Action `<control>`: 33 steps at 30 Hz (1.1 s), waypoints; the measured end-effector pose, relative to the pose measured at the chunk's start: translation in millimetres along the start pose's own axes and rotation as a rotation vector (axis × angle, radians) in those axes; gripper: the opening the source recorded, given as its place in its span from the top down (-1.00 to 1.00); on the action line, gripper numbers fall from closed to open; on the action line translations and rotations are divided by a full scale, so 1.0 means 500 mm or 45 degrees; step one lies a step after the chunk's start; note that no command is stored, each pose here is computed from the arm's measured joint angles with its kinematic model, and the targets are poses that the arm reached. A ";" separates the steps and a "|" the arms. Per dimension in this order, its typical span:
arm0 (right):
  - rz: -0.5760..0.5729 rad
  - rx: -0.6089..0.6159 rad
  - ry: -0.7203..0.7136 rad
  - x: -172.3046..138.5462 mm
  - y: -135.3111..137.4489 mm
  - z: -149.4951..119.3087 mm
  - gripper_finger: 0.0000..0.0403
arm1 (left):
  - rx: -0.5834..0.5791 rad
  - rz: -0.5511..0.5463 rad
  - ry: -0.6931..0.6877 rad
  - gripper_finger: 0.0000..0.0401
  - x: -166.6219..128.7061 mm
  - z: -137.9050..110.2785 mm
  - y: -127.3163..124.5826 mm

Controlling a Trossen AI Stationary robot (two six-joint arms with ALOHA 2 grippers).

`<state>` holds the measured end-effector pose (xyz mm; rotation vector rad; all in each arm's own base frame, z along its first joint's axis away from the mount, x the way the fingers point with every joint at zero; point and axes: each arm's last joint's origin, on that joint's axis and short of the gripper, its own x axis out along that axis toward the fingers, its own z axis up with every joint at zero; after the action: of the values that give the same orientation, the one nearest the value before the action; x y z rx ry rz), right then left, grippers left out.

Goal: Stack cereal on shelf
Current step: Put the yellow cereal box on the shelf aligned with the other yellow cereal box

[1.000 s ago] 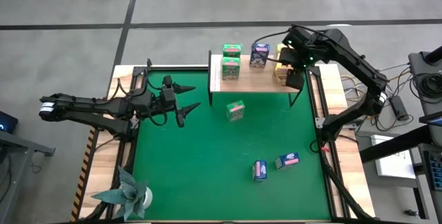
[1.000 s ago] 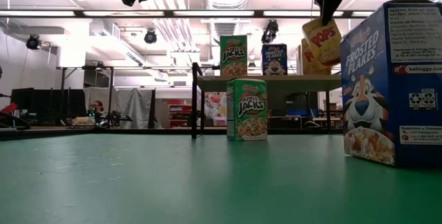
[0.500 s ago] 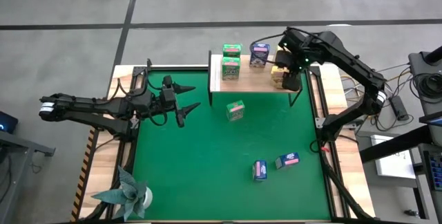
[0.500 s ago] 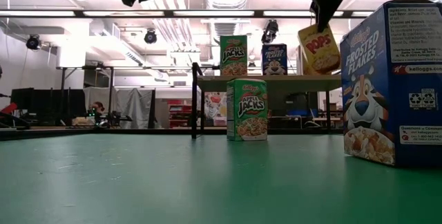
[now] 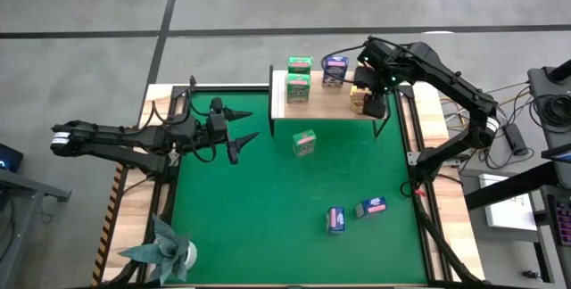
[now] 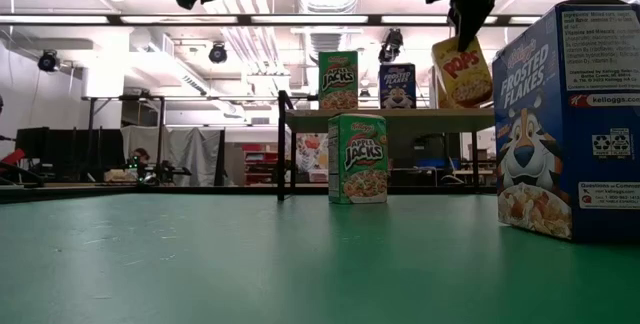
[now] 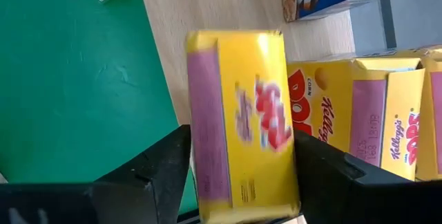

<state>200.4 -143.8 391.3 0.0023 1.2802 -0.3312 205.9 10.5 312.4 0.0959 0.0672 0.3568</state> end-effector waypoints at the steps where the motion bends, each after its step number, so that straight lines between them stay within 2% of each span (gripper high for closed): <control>1: -0.006 0.000 0.003 0.000 0.000 0.000 -0.07 | 0.000 0.000 0.000 -0.36 0.000 0.000 0.000; 5: -0.085 -0.002 0.051 -0.001 -0.003 -0.004 -0.14 | 0.000 0.000 -0.001 -0.36 0.000 0.000 0.000; 11: -0.097 -0.002 0.052 -0.006 -0.002 -0.008 -0.19 | 0.000 0.000 0.000 -0.36 0.000 0.000 0.000; 23: -0.113 0.054 0.004 -0.029 0.004 -0.023 -0.07 | 0.004 0.000 0.001 -0.36 0.000 0.000 0.000; 33: -0.122 0.252 -0.070 -0.045 0.001 -0.018 -0.04 | 0.033 -0.001 0.007 -0.36 0.000 -0.001 0.000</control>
<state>186.7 -136.0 409.8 0.0995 1.1909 -0.5357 205.9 10.5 311.8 0.1207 0.0772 0.3557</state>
